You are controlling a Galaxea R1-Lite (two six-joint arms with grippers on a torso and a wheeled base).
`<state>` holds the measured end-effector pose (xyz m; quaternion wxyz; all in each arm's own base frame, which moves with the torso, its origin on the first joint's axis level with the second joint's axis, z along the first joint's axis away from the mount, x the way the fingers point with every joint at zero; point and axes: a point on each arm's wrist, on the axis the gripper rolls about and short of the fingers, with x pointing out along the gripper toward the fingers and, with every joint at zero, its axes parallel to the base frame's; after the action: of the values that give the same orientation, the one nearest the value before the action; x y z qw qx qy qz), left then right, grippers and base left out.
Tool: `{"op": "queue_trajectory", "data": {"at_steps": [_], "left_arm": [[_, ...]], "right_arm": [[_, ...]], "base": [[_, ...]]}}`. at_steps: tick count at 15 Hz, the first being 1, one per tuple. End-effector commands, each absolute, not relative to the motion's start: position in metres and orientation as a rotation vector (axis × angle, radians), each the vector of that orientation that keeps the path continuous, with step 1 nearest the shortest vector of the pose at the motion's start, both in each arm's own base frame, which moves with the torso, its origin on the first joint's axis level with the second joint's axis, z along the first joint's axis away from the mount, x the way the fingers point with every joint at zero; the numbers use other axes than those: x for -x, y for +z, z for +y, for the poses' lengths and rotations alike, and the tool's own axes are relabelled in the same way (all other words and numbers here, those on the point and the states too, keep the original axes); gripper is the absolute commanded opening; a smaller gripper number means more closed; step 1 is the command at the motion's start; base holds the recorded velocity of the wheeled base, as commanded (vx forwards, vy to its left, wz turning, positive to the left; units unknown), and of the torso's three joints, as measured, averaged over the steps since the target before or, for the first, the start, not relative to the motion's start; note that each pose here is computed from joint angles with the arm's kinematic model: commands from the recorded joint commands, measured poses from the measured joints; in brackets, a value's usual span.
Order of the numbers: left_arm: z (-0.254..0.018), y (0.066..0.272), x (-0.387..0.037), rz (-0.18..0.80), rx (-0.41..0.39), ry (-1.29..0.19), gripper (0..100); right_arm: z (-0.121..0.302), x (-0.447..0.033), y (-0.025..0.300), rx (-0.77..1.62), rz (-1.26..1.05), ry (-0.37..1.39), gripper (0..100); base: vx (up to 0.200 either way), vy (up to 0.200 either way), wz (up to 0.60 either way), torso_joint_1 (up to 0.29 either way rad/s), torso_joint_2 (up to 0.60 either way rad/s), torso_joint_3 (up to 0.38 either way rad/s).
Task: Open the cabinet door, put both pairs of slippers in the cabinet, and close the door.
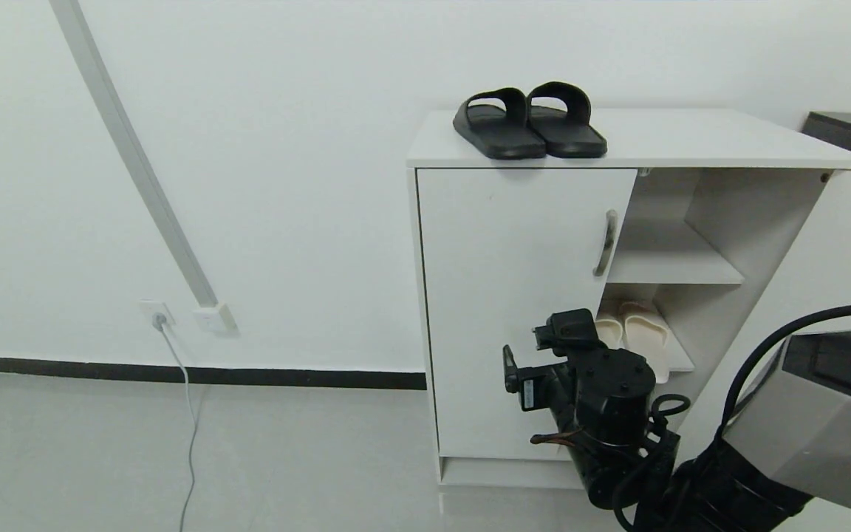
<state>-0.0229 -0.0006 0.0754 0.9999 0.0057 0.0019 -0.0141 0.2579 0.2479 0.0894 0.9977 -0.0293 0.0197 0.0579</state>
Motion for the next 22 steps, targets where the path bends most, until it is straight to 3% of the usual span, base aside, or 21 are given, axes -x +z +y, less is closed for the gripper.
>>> {"op": "queue_trajectory", "data": {"at_steps": [1, 22], "left_arm": [[-0.001, 0.075, 0.023, 0.006, -0.011, -0.028, 0], [-0.001, 0.075, 0.023, 0.006, -0.012, -0.028, 0]], "right_arm": [[0.248, -0.258, 0.089, 0.061, 0.042, 0.115, 100], [0.235, -0.271, 0.076, 0.078, 0.064, 0.068, 100]], "base": [[0.0, 0.0, 0.0, 0.115, -0.47, -0.349], [0.0, 0.0, 0.0, 0.198, -0.52, -0.323]]}}
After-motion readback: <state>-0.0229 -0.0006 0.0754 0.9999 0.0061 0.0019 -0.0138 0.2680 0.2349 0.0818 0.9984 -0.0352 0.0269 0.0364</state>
